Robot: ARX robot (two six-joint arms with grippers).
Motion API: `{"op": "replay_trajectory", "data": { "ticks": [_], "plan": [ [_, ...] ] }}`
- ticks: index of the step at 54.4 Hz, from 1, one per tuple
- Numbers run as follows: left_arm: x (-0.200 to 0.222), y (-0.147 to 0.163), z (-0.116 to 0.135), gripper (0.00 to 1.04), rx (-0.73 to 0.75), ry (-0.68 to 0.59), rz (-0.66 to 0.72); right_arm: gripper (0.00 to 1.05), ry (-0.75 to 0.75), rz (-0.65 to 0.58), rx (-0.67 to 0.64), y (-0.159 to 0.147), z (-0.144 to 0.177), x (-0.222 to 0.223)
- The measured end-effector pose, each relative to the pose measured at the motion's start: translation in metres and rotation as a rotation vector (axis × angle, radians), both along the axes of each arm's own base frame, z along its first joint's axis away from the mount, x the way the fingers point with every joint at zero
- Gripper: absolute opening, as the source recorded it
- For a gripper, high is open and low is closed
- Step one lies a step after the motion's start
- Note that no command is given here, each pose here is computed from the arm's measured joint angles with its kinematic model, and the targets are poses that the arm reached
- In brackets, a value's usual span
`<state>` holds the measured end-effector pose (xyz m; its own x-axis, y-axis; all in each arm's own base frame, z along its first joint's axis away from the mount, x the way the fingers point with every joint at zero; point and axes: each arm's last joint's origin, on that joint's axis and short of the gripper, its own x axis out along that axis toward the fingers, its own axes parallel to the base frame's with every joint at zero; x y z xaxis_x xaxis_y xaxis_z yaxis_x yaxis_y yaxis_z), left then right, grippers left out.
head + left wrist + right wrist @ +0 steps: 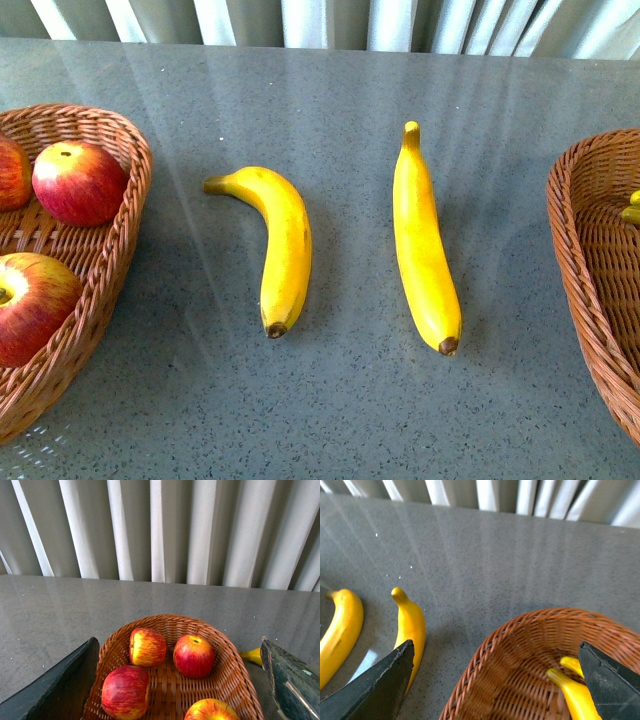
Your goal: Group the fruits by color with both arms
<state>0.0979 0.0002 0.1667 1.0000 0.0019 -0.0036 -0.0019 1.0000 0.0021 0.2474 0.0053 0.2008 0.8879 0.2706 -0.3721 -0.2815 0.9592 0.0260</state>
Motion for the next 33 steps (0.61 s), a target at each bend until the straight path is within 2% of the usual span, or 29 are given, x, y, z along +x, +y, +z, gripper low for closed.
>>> {"op": "replay_trajectory", "data": {
  "ticks": [15,33],
  "plan": [
    [0.000,0.000,0.000,0.96,0.000,0.000,0.000,0.96,0.151,0.136,-0.051,0.042,-0.032,0.078],
    [0.000,0.000,0.000,0.96,0.000,0.000,0.000,0.96,0.243,0.258,-0.060,0.089,-0.054,0.113]
  ]
}}
